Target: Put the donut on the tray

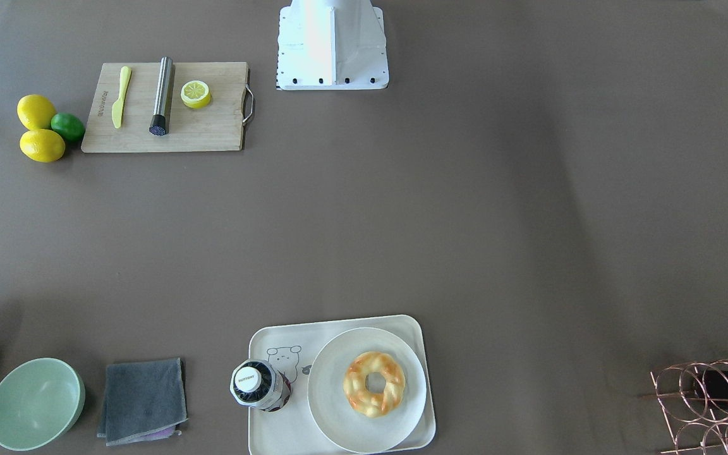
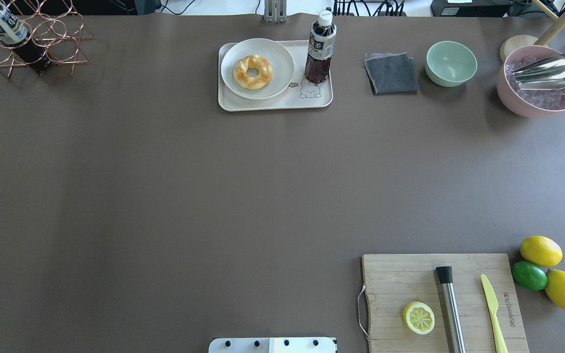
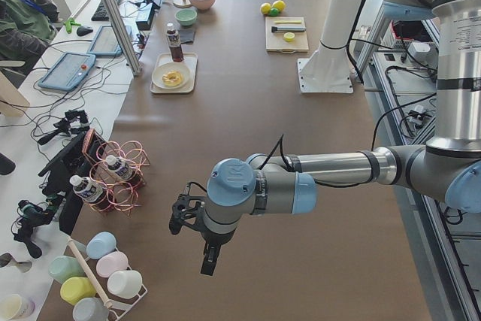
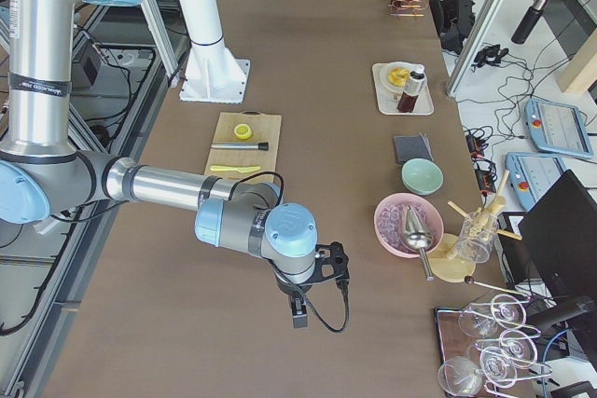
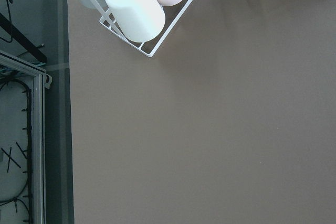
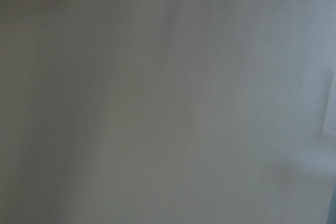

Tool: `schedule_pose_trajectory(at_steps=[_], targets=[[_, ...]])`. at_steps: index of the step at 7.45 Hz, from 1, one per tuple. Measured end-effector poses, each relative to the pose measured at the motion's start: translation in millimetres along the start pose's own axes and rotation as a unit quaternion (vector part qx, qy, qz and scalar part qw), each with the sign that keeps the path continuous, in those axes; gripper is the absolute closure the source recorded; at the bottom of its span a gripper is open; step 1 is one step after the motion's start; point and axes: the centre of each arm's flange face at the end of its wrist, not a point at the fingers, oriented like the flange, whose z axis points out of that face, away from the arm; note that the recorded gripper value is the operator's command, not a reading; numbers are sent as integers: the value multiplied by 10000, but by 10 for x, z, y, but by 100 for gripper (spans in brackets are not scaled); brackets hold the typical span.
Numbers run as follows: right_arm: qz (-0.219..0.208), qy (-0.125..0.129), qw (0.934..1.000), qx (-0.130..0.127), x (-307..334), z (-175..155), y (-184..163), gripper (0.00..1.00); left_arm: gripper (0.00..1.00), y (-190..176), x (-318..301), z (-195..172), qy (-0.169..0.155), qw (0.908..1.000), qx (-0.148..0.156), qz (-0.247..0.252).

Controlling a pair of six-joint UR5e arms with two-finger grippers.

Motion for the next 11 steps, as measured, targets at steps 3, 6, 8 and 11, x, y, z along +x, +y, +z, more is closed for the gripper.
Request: schedule_pose_trajectory(at_steps=[3, 6, 8, 11], targets=[[-195, -68, 9997, -142, -156, 129, -112, 0, 1, 103, -33, 63, -10, 10000, -39, -49], [200, -66, 9994, -273, -370, 229, -280, 0, 1, 181, -42, 95, -10, 9999, -82, -95], [402, -58, 9987, -300, -416, 250, -303, 0, 1, 187, -40, 95, -7, 9999, -82, -102], [426, -58, 9986, -312, -424, 259, -299, 0, 1, 226, -44, 116, 11, 9999, -107, -130]])
